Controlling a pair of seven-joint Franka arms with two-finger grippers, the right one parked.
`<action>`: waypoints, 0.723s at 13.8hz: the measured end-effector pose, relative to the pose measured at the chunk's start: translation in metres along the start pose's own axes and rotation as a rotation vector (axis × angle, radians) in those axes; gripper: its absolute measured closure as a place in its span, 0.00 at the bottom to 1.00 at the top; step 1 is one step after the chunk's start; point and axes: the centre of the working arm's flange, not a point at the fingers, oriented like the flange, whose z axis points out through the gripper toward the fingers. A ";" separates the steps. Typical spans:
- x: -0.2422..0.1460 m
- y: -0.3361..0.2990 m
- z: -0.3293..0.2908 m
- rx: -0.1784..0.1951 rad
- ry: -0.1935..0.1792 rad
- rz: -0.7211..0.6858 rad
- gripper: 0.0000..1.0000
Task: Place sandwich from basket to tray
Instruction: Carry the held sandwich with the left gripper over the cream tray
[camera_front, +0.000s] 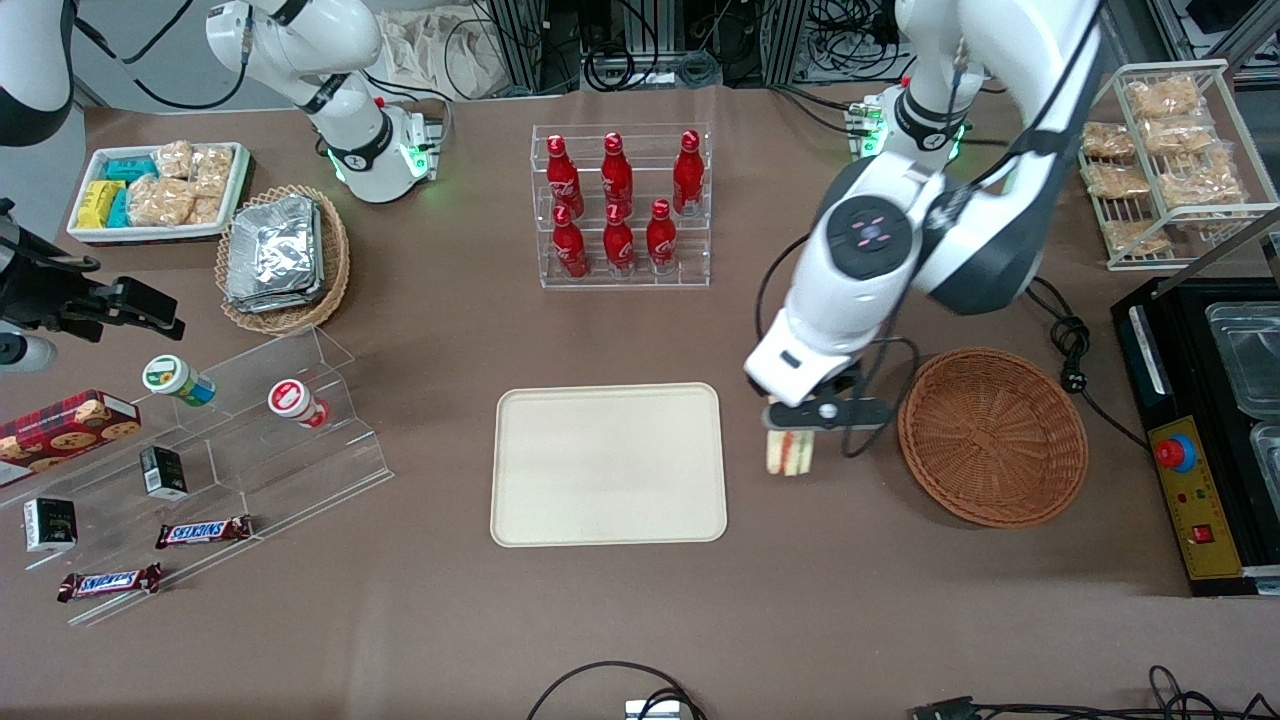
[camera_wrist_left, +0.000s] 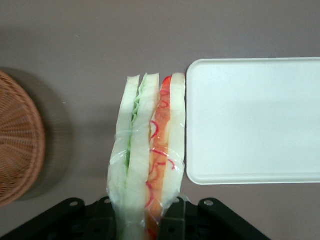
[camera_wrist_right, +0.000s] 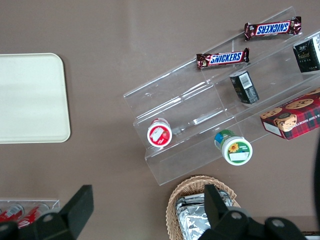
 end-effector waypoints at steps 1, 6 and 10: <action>0.001 0.012 0.012 0.002 -0.003 0.003 0.81; 0.010 0.057 0.060 -0.006 -0.007 0.029 0.81; 0.006 0.087 0.106 -0.007 0.011 0.018 0.81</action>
